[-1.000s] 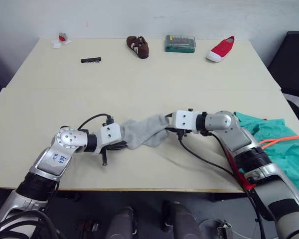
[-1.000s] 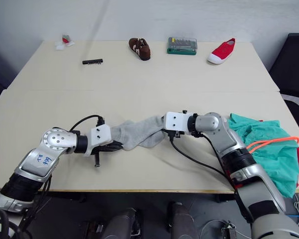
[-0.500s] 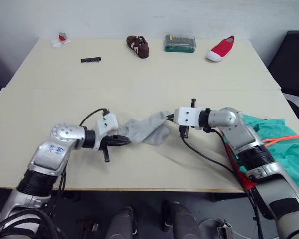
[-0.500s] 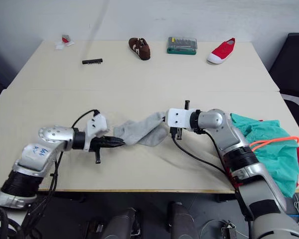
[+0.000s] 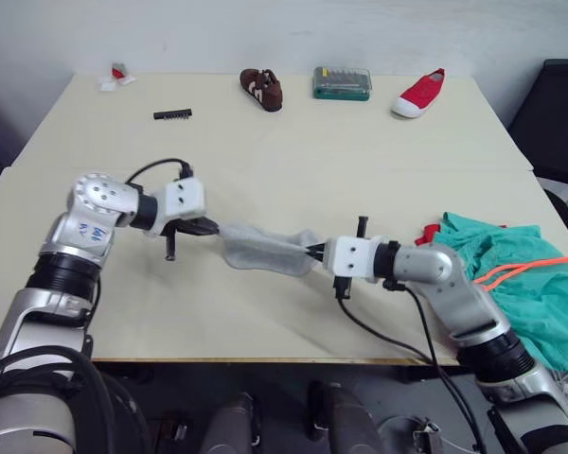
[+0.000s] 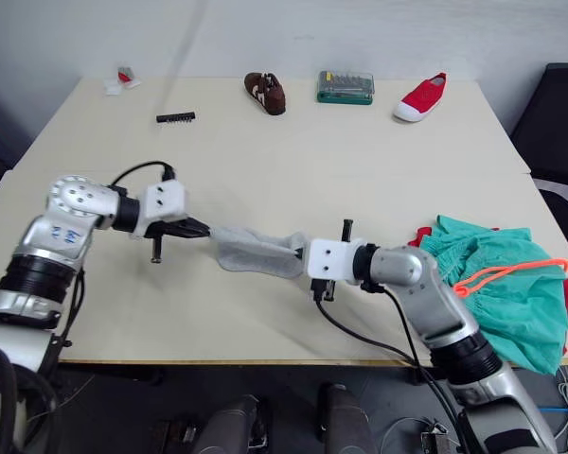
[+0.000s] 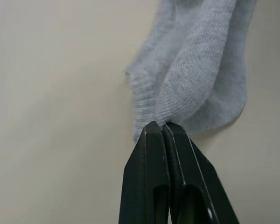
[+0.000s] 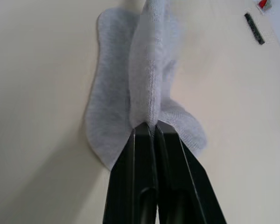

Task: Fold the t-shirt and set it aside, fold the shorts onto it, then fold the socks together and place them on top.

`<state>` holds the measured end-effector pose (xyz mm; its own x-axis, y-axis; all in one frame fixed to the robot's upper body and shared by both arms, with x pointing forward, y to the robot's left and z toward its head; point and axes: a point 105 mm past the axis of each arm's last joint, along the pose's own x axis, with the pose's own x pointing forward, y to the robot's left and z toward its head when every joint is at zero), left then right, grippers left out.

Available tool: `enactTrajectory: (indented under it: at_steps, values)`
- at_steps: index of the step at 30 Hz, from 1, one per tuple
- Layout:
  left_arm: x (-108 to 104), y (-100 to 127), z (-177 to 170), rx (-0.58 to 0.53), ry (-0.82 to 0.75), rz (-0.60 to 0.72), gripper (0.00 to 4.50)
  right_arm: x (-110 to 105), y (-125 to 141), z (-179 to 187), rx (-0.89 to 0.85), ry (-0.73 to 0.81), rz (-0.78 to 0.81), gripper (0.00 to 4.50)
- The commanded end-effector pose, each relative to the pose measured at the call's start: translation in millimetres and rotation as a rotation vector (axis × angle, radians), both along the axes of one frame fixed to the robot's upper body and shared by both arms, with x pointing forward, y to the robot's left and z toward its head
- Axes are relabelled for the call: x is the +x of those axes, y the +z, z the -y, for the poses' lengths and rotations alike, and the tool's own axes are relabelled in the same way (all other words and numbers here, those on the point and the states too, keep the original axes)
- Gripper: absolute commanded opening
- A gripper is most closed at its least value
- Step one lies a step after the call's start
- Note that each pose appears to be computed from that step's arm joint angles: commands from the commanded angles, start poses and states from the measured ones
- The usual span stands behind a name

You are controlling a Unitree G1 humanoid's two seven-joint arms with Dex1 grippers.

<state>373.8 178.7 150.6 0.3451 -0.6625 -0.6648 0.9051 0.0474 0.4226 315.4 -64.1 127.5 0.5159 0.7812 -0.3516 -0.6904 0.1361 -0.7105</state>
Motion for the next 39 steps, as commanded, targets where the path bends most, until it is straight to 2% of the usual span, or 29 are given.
enactTrajectory:
  at_steps: [1, 5, 10, 15, 23, 27, 30, 32, 35, 39]
  values:
    - [-1.8, 5.5, 3.2, -0.004, -0.046, -0.001, 0.00, -4.2, -5.1, -5.9, -0.001, -0.001, 0.023, 0.03]
    - [2.8, 21.0, 8.1, -0.067, -0.033, 0.018, 0.00, 2.3, 14.8, 0.7, 0.035, -0.032, 0.060, 0.03]
    - [11.5, 34.4, 8.6, -0.077, -0.017, 0.059, 0.00, 13.7, 33.2, 15.1, 0.018, -0.056, 0.109, 0.03]
    - [4.8, 22.2, 9.6, -0.077, -0.036, 0.030, 0.00, 16.5, 37.7, 17.8, -0.004, -0.050, 0.132, 0.03]
    - [-17.7, -0.7, 11.1, -0.106, -0.026, -0.063, 0.00, 10.6, 11.5, 15.8, -0.046, -0.036, 0.057, 0.03]
    - [-25.1, 8.1, -1.2, -0.140, 0.031, -0.120, 0.77, 6.2, 18.8, 16.8, 0.010, -0.044, 0.009, 0.81]
    - [-36.1, 34.5, -1.5, -0.271, 0.037, -0.200, 1.70, -3.1, 33.7, 25.8, 0.083, -0.051, -0.049, 1.84]
    - [-42.6, 49.7, 1.8, -0.356, 0.032, -0.242, 1.70, -8.9, 42.8, 27.1, 0.153, -0.051, -0.106, 1.84]
    - [-43.7, 72.9, 16.0, -0.521, 0.050, -0.277, 1.70, -9.8, 67.9, 25.7, 0.360, -0.070, -0.228, 1.84]
    - [-26.1, 56.7, 39.7, -0.545, 0.123, -0.243, 0.85, 1.7, 76.9, 2.9, 0.487, -0.082, -0.305, 0.95]
